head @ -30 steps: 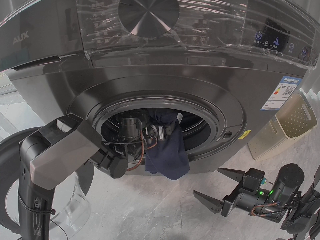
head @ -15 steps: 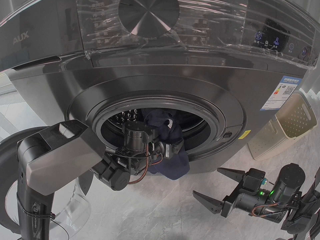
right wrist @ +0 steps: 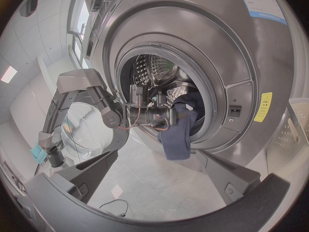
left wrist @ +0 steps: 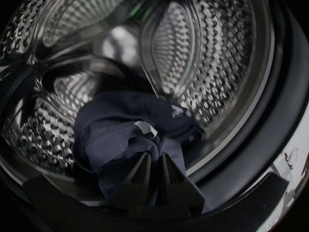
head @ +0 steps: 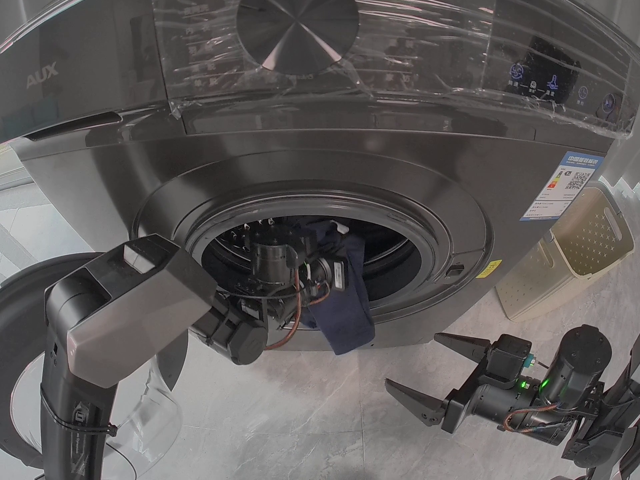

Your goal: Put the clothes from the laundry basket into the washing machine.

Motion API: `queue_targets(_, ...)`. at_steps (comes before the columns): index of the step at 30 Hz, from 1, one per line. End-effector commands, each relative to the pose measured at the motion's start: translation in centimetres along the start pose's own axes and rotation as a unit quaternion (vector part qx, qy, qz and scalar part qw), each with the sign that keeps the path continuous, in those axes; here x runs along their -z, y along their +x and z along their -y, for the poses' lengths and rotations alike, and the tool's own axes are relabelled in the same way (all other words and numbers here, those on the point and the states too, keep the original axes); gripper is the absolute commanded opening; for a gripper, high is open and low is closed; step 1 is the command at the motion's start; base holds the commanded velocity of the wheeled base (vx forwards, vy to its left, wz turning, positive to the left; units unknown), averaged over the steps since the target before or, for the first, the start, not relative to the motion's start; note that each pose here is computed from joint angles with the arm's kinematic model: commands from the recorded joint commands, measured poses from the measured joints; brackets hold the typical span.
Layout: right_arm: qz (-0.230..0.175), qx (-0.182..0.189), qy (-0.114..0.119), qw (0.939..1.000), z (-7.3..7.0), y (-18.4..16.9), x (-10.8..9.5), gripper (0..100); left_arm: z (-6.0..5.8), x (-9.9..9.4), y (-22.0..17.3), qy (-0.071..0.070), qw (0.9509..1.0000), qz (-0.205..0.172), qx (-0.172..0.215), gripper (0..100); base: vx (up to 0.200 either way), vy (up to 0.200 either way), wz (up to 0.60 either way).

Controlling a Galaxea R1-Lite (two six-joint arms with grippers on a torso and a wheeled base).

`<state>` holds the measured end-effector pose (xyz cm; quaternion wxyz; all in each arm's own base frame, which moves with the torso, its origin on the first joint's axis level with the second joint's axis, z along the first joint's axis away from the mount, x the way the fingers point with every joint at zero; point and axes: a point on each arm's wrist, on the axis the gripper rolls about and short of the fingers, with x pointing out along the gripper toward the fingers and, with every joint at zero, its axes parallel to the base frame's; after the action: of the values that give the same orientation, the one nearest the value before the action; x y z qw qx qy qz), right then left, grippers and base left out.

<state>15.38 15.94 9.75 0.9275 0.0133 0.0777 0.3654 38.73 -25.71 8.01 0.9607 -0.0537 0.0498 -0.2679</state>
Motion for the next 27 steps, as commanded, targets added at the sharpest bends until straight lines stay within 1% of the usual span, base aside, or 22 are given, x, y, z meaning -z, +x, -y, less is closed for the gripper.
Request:
queue_targets(1, 0.003, 0.004, 0.000, 1.0000, 0.2, 0.1, -0.1, 100, -1.9, -4.4, 1.4, -0.015, 0.9953, 0.089, -0.037, 0, 0.000, 0.000, 0.00)
queue_targets(3, 0.003, 0.004, 0.001, 1.0000, 0.1, 0.2, -0.1, 100, -2.6, -5.4, 1.9, -0.022, 0.9920, 0.113, -0.053, 0, 0.000, 0.000, 0.00)
queue_targets(6, 0.002, 0.002, 0.001, 1.0000, 0.1, 0.2, -0.1, 100, -3.2, -5.0, 2.8, -0.025, 0.9893, 0.126, -0.069, 0, 0.000, 0.000, 0.00)
queue_targets(8, 0.003, 0.004, 0.001, 1.0000, 0.2, 0.2, -0.1, 100, -3.5, -4.7, 3.4, -0.024, 0.9882, 0.133, -0.073, 0, 0.000, 0.000, 0.00)
queue_targets(12, 0.001, 0.006, 0.001, 1.0000, 0.3, 0.2, 0.0, 100, -3.5, -4.4, 4.2, -0.026, 0.9865, 0.142, -0.078, 0, 0.000, 0.000, 0.00)
queue_targets(15, 0.000, 0.006, 0.001, 1.0000, 0.3, 0.2, 0.0, 100, -3.2, -4.1, 3.9, -0.025, 0.9881, 0.132, -0.075, 0, 0.000, 0.000, 0.00)
queue_targets(16, 0.000, 0.006, 0.001, 1.0000, 0.3, 0.2, 0.0, 100, -3.0, -4.0, 3.8, -0.025, 0.9886, 0.129, -0.074, 100, 0.000, 0.000, 0.00)
queue_targets(17, 0.000, 0.006, 0.001, 1.0000, 0.3, 0.2, 0.0, 100, -3.0, -4.0, 3.8, -0.025, 0.9886, 0.129, -0.074, 100, 0.000, 0.000, 0.00)
queue_targets(20, 0.000, 0.006, 0.002, 1.0000, 0.3, 0.2, 0.0, 100, -2.2, -4.5, 2.2, -0.024, 0.9918, 0.106, -0.066, 100, 0.000, 0.000, 0.00)
queue_targets(23, 0.000, 0.006, 0.002, 1.0000, 0.3, 0.2, 0.0, 100, -1.5, -4.0, 0.5, -0.020, 0.9967, 0.054, -0.058, 100, 0.000, 0.000, 0.00)
queue_targets(24, 0.000, 0.006, 0.002, 1.0000, 0.3, 0.2, 0.0, 100, -1.5, -4.0, 0.5, -0.020, 0.9967, 0.054, -0.058, 100, 0.000, 0.000, 0.00)
queue_targets(26, -0.001, 0.006, 0.002, 1.0000, 0.3, 0.2, 0.1, 100, -1.5, -3.1, -0.7, -0.017, 0.9987, 0.005, -0.048, 100, 0.000, 0.000, 0.00)
queue_targets(27, -0.001, 0.004, 0.002, 1.0000, 0.2, 0.2, 0.1, 100, -1.5, -2.7, -0.8, -0.015, 0.9988, -0.005, -0.045, 100, 0.000, 0.000, 0.00)
